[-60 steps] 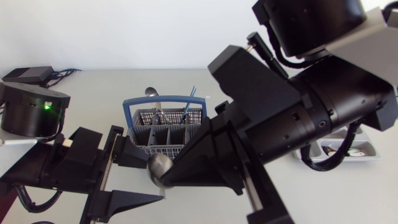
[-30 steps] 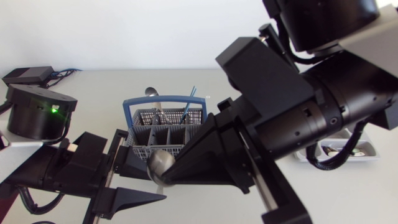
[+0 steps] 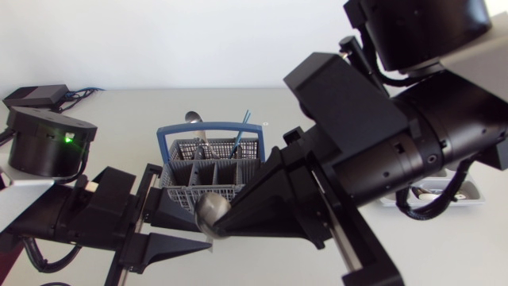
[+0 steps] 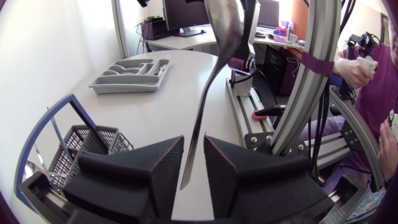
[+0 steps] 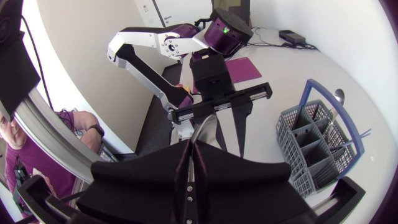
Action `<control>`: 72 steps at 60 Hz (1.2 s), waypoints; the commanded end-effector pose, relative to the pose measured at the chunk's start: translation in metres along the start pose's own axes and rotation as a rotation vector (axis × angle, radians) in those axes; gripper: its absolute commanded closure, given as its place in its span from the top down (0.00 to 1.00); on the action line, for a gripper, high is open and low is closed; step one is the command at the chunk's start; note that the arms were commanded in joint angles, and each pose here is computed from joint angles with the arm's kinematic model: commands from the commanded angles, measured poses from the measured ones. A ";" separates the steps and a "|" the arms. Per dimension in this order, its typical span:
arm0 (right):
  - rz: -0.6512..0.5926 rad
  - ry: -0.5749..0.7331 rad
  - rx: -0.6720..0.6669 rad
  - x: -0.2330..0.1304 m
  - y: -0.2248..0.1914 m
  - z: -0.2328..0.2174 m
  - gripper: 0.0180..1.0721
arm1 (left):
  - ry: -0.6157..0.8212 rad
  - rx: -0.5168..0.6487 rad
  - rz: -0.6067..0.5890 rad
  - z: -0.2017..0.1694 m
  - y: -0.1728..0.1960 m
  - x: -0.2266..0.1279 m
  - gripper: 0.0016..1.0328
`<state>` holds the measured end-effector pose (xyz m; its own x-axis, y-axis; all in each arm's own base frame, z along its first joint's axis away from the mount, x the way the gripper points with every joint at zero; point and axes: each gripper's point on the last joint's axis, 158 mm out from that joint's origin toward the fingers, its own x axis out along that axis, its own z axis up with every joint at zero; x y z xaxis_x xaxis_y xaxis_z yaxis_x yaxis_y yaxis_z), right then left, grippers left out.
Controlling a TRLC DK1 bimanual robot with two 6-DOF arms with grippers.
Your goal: Sort the cutlery from the basket into the organizer compartments.
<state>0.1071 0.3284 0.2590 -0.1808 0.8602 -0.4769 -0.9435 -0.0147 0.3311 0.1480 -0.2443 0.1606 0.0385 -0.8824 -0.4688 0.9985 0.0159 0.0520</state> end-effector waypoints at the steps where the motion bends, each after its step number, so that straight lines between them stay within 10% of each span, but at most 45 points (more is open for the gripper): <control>1: 0.000 -0.005 -0.020 -0.003 0.002 -0.004 0.05 | -0.004 0.012 -0.013 0.003 0.001 0.000 0.19; 54: 0.001 -0.029 -0.045 -0.008 0.008 -0.003 0.06 | -0.010 -0.011 -0.035 0.019 0.003 0.005 0.03; 72: -0.040 -0.052 -0.062 -0.012 0.004 -0.004 0.57 | -0.030 -0.026 -0.008 0.028 0.012 0.001 0.03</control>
<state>0.1100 0.3197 0.2720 -0.1180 0.8918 -0.4367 -0.9693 -0.0078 0.2459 0.1455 -0.2561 0.1685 -0.0077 -0.8869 -0.4620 0.9993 -0.0232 0.0278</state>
